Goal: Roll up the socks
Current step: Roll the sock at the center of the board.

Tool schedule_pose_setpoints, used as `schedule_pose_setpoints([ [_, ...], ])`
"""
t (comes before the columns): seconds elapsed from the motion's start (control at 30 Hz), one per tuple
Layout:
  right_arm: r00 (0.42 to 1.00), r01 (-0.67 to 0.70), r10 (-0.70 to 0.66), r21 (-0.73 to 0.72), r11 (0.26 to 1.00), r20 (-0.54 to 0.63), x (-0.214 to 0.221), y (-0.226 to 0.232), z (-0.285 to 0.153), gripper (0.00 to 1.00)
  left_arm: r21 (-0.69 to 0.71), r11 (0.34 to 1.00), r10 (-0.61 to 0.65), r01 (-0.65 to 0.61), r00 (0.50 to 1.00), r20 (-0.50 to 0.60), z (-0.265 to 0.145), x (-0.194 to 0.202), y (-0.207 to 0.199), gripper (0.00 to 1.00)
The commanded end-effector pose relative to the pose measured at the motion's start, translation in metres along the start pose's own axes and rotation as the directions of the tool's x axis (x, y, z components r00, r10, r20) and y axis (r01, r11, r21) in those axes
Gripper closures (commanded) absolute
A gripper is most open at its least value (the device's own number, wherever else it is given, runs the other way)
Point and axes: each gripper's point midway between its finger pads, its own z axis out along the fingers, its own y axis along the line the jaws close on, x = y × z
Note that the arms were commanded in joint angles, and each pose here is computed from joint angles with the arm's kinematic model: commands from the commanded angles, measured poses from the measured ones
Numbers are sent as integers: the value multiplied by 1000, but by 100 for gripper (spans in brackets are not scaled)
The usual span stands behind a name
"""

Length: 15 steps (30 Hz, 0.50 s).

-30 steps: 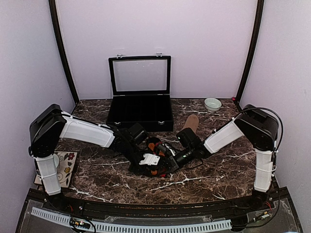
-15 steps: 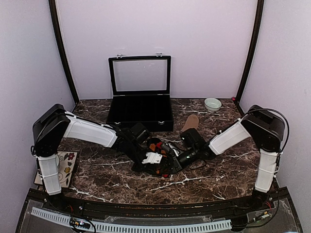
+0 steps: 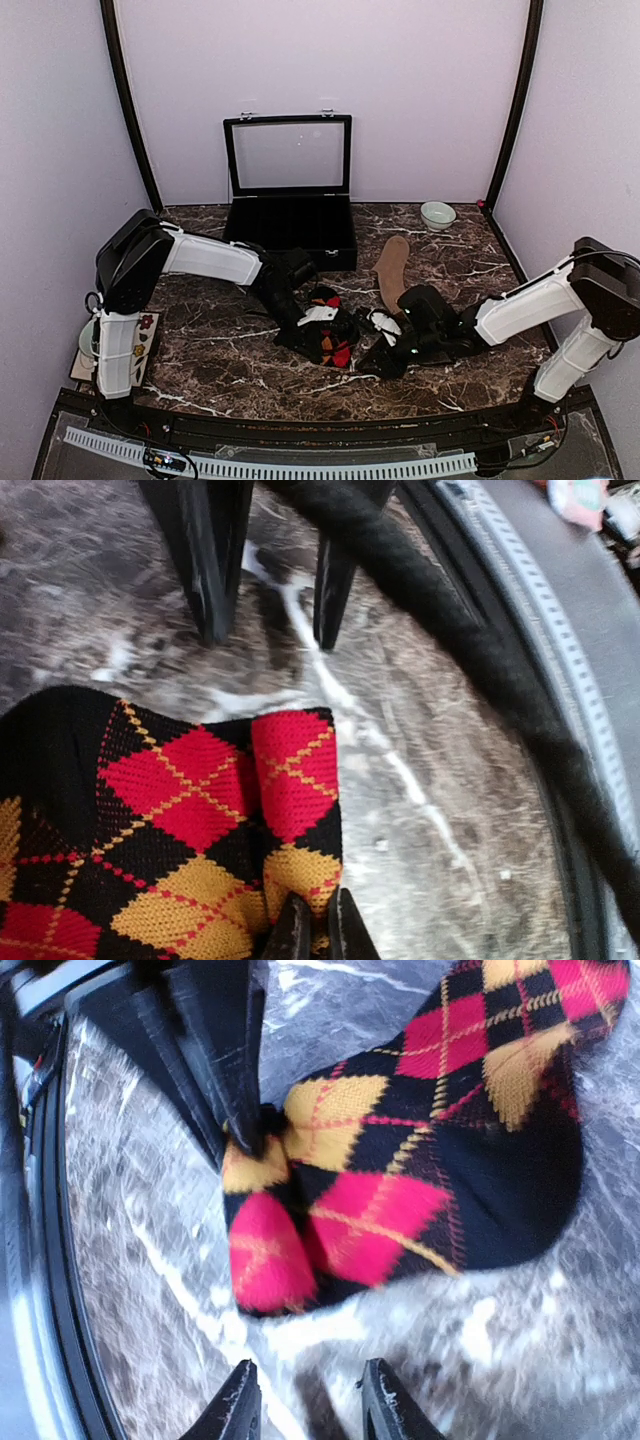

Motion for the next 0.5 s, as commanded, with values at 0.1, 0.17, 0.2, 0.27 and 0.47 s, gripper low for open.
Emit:
schedule_pose_setpoints([
  [0.1, 898, 399, -418, 147, 905, 135, -25, 33, -19, 65, 256, 930, -248, 264, 964, -93, 8, 26, -48, 100],
  [0.17, 881, 439, -456, 137, 888, 125, -26, 40, -17, 64, 247, 928, -263, 279, 960, -94, 10, 26, -44, 100],
  [0.2, 874, 459, -472, 127, 880, 117, -25, 44, -14, 64, 236, 930, -266, 282, 959, -96, 12, 27, -41, 100],
  [0.27, 863, 485, -495, 106, 868, 102, -20, 50, -8, 64, 227, 929, -275, 292, 956, -102, 14, 28, -35, 100],
  [0.47, 836, 537, -542, 82, 840, 78, -11, 64, 8, 64, 209, 926, -293, 315, 947, -128, 20, 31, -25, 100],
])
